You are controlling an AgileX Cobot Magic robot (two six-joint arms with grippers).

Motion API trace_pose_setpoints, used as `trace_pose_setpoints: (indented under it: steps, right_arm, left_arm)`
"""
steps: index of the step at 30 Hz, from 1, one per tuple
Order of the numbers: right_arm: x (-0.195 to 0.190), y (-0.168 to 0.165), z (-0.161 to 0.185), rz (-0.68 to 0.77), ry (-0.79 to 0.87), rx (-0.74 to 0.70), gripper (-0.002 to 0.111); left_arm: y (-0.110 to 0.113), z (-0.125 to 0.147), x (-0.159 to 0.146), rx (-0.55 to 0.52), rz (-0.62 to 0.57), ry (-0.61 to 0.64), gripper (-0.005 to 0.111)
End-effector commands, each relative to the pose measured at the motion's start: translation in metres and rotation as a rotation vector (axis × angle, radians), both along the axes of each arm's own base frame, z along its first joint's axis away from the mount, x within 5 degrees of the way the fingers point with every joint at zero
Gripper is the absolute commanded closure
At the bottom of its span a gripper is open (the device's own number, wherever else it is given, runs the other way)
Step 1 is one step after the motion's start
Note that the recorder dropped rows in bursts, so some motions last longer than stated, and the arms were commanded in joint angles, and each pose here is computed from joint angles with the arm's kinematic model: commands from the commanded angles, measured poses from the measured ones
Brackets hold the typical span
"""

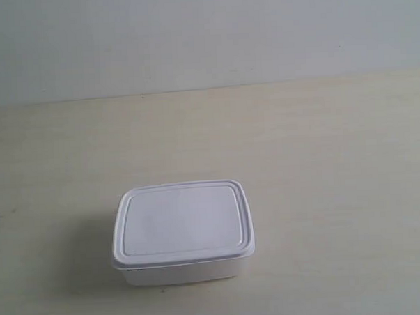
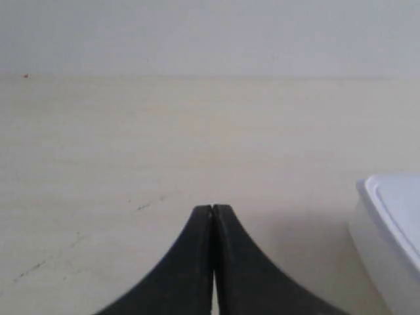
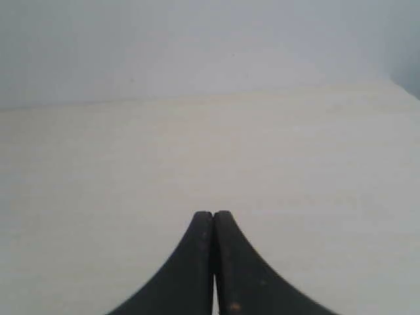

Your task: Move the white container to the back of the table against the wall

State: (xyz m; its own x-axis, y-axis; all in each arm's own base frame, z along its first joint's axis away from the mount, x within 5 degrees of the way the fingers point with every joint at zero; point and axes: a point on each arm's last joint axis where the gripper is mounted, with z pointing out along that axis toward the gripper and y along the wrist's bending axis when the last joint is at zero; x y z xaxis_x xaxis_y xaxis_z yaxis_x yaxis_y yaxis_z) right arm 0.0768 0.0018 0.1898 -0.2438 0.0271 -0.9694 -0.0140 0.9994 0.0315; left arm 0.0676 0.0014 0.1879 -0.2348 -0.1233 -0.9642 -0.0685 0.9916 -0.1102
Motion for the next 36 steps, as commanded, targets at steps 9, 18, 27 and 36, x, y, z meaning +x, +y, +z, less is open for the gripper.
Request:
trace_pose_setpoints:
  steps: [9,18,27,36]
  right_arm:
    - [0.002,-0.001,0.018,-0.023,-0.202,0.060,0.108]
    - [0.003,-0.002,0.024,-0.059,-0.265,0.351,0.108]
    - [0.097,0.003,0.111,-0.086,0.249,0.272,0.108]
    - [0.153,0.024,0.148,0.104,0.444,0.319,0.108]
  left_arm:
    - [0.006,0.015,0.002,-0.345,0.124,-0.191,0.107]
    - [0.005,0.014,0.002,-0.596,0.159,-0.192,0.107]
    - [0.002,0.096,0.091,-0.231,0.000,0.418,0.107]
    - [-0.016,0.132,0.128,-0.191,-0.234,0.527,0.107]
